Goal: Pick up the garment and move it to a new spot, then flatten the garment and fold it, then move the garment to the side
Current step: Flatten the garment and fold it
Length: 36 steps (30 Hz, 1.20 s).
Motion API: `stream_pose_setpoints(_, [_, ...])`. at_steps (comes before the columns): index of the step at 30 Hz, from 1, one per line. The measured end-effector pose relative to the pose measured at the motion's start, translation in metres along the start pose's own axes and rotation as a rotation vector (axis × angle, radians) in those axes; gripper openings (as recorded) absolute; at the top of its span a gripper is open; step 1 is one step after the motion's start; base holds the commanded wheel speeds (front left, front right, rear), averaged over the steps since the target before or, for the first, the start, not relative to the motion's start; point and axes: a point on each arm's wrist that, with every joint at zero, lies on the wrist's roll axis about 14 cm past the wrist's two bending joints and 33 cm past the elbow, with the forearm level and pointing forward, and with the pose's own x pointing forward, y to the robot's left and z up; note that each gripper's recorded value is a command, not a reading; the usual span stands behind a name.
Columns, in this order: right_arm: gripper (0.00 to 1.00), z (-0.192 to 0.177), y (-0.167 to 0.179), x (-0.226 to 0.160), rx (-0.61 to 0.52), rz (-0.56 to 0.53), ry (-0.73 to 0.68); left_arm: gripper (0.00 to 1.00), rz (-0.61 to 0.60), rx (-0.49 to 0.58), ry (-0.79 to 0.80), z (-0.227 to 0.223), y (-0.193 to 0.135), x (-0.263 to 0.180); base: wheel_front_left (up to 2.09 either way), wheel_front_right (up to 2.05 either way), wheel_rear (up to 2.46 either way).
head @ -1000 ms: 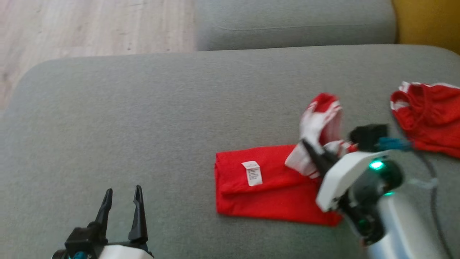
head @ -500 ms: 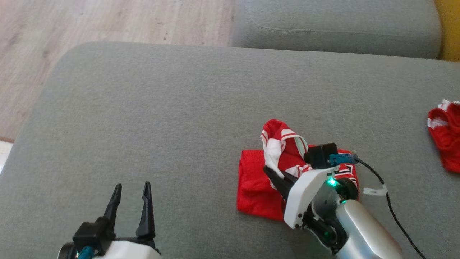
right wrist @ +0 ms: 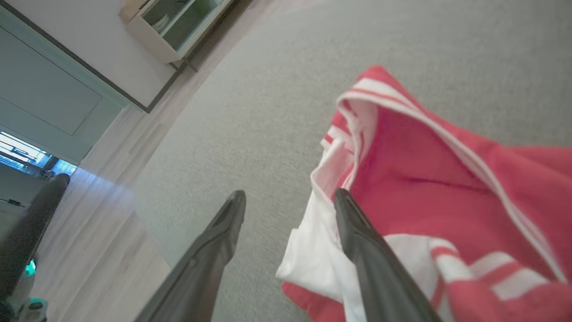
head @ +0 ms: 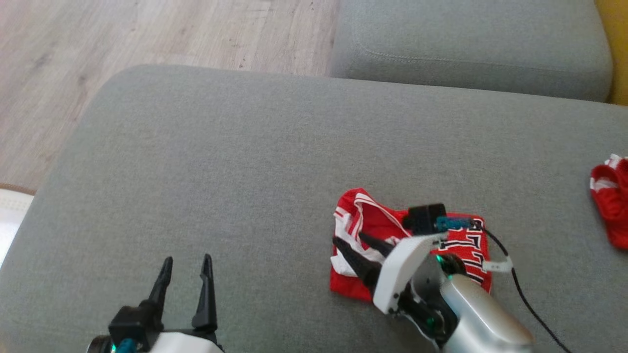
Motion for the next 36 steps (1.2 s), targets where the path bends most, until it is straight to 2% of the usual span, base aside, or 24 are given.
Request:
stream_pose_setpoints(7, [1.00, 0.042, 0.019, -0.007, -0.084, 0.040, -0.118, 1.00, -0.049, 0.003, -0.002, 0.000, -0.015, 0.003, 0.00, 0.00, 0.00])
stream_pose_setpoints(13, [1.00, 0.069, 0.013, -0.021, -0.142, -0.001, -0.222, 1.00, -0.079, 0.008, -0.004, 0.002, -0.023, 0.006, 0.00, 0.00, 0.00])
stream_pose_setpoints(21, [1.00, 0.121, -0.028, -0.062, -0.214, -0.177, -0.435, 1.00, -0.121, 0.007, -0.013, 0.005, -0.036, 0.008, 0.00, 0.00, 0.00])
stream_pose_setpoints(29, [1.00, 0.117, -0.083, -0.119, -0.224, -0.411, -0.565, 1.00, -0.163, 0.021, 0.001, 0.001, -0.048, 0.009, 0.00, 0.00, 0.00])
stream_pose_setpoints(33, [1.00, 0.112, -0.096, -0.147, -0.286, -0.514, -0.615, 1.00, -0.180, 0.021, 0.002, 0.001, -0.054, 0.009, 0.00, 0.00, 0.00])
stream_pose_setpoints(36, [1.00, 0.106, -0.100, -0.164, -0.285, -0.557, -0.655, 1.00, -0.184, 0.023, 0.004, 0.000, -0.056, 0.010, 0.00, 0.00, 0.00])
